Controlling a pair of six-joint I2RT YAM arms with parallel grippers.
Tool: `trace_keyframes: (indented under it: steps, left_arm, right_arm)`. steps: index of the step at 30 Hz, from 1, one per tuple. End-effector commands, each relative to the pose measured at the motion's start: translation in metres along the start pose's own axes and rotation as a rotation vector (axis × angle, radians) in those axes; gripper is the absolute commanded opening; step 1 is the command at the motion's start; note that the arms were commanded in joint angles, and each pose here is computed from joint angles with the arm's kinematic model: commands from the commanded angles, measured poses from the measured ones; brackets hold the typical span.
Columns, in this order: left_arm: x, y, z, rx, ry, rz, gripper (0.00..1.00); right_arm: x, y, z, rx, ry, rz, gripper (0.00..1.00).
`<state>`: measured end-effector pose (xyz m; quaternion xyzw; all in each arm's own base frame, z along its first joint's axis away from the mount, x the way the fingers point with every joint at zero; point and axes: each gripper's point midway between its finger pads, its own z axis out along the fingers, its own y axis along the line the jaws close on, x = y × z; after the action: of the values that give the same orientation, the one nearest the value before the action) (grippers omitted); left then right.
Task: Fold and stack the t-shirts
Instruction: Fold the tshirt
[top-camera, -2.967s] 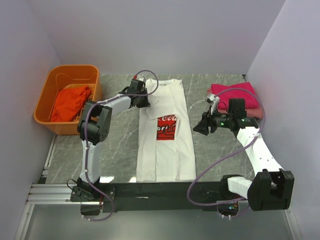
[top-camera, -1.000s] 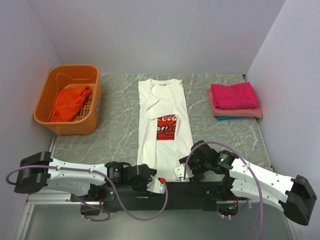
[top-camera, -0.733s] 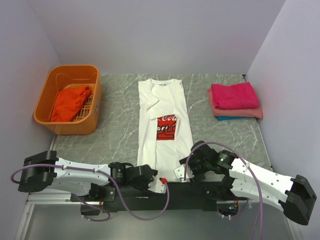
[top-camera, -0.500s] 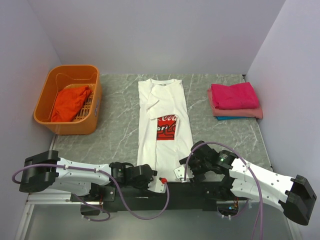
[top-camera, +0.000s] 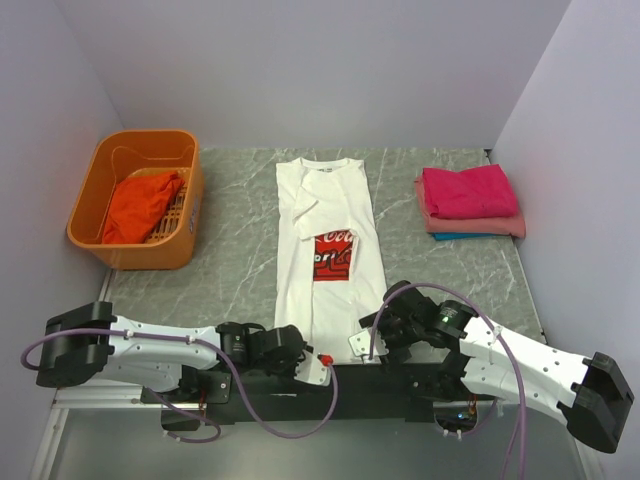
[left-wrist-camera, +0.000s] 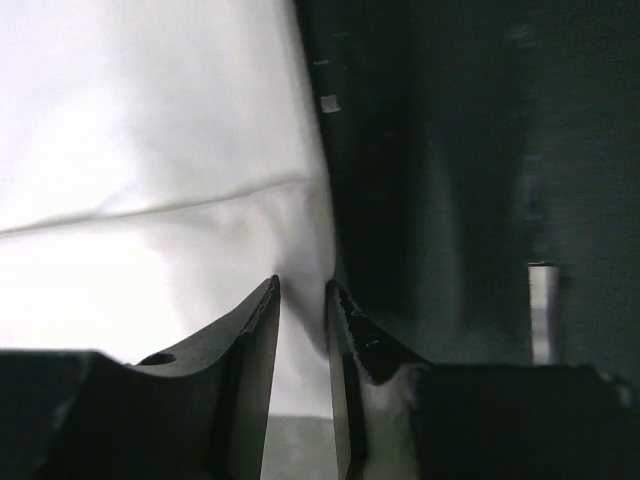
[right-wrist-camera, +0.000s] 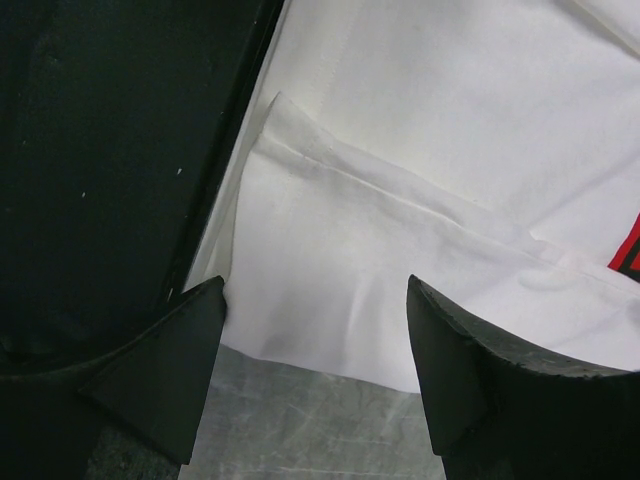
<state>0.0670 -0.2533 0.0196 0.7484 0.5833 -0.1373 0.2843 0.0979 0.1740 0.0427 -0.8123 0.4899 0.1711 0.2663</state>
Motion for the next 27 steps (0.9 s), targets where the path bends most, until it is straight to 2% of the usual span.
trace_keyframes:
  steps: [1,18,21,22,27]
  left_arm:
    - [-0.001,0.033,-0.009,-0.138,0.002,0.030,0.31]
    - [0.000,0.027,-0.003,-0.093,-0.001,0.021,0.30]
    - [-0.002,0.025,-0.004,-0.082,-0.010,0.018,0.23]
    - [-0.004,0.025,-0.004,-0.085,-0.019,0.018,0.16]
    - [-0.006,0.023,-0.005,-0.079,-0.038,0.005,0.09]
  right_arm:
    - [-0.004,-0.003,-0.002,0.014,-0.020,0.003,0.79]
    - [-0.003,-0.001,0.000,-0.009,-0.021,0.020,0.79]
    - [-0.002,0.005,0.003,-0.054,-0.016,0.021,0.79]
    - [-0.002,0.007,0.004,-0.074,-0.019,0.018,0.79]
    - [-0.015,0.018,0.004,-0.142,-0.064,0.008,0.80]
